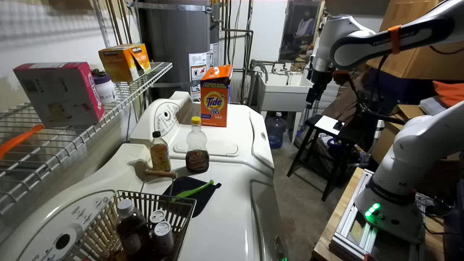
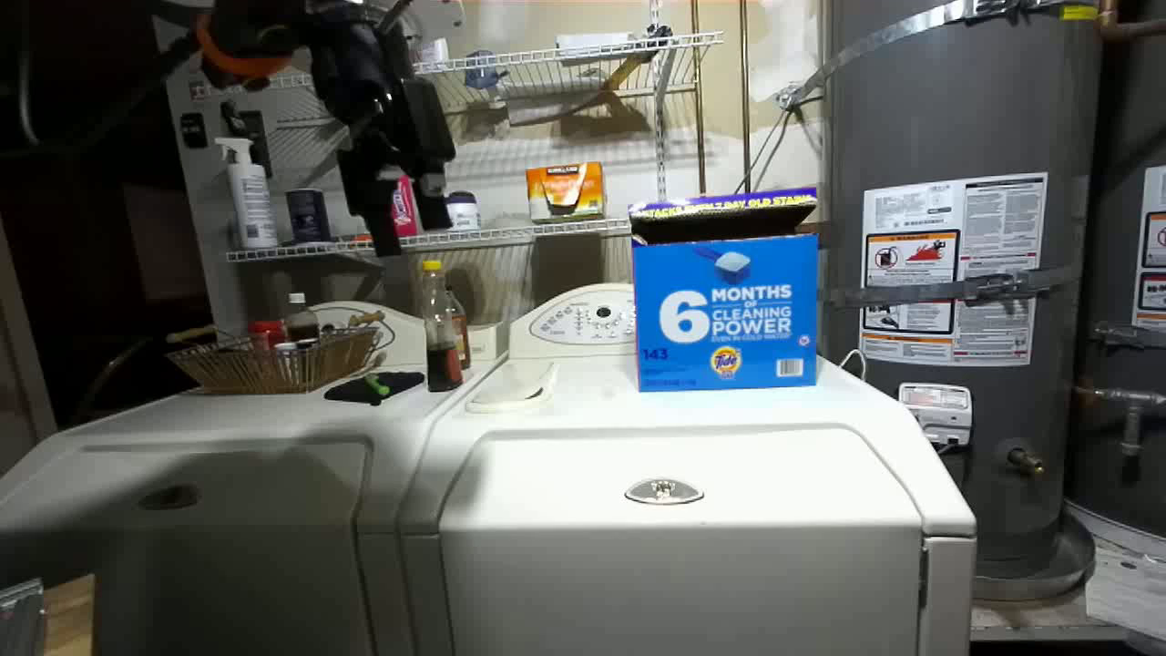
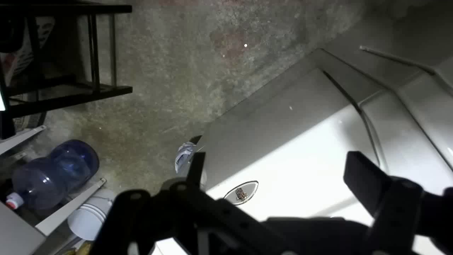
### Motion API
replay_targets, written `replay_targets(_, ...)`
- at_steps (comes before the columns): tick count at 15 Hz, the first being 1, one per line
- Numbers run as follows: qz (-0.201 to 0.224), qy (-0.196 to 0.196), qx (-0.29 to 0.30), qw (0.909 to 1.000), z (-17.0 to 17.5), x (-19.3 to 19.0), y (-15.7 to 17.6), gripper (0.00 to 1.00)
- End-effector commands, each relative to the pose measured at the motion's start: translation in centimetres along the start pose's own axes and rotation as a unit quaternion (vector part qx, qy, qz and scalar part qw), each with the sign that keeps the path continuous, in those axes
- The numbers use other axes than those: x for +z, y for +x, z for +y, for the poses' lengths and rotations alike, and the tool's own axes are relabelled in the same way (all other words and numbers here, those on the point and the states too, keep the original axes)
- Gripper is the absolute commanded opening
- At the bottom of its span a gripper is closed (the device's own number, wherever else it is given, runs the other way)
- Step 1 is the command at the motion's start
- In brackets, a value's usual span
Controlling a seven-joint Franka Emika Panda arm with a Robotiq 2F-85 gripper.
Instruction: Open the door of the right washing machine
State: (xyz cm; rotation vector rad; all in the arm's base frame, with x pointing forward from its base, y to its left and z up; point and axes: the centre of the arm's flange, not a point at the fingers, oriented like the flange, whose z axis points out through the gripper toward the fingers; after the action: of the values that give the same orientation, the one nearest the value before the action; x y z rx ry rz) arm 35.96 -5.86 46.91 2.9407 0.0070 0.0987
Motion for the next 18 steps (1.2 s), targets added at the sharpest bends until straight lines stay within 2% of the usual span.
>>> replay_targets(1, 0.000, 0.000, 0.000, 1.0000, 0.0, 0.0, 0.0, 1.00)
replay_targets(11, 0.000, 0.000, 0.000, 1.0000, 0.0, 0.0, 0.0, 1.00)
replay_targets(14, -0.026, 0.016, 0.087, 0.9957, -2.5, 1.7, 3.9, 1.00)
replay_targets(18, -0.086, 0.022, 0.173, 0.9809, -5.2, 6.3, 8.5, 1.00)
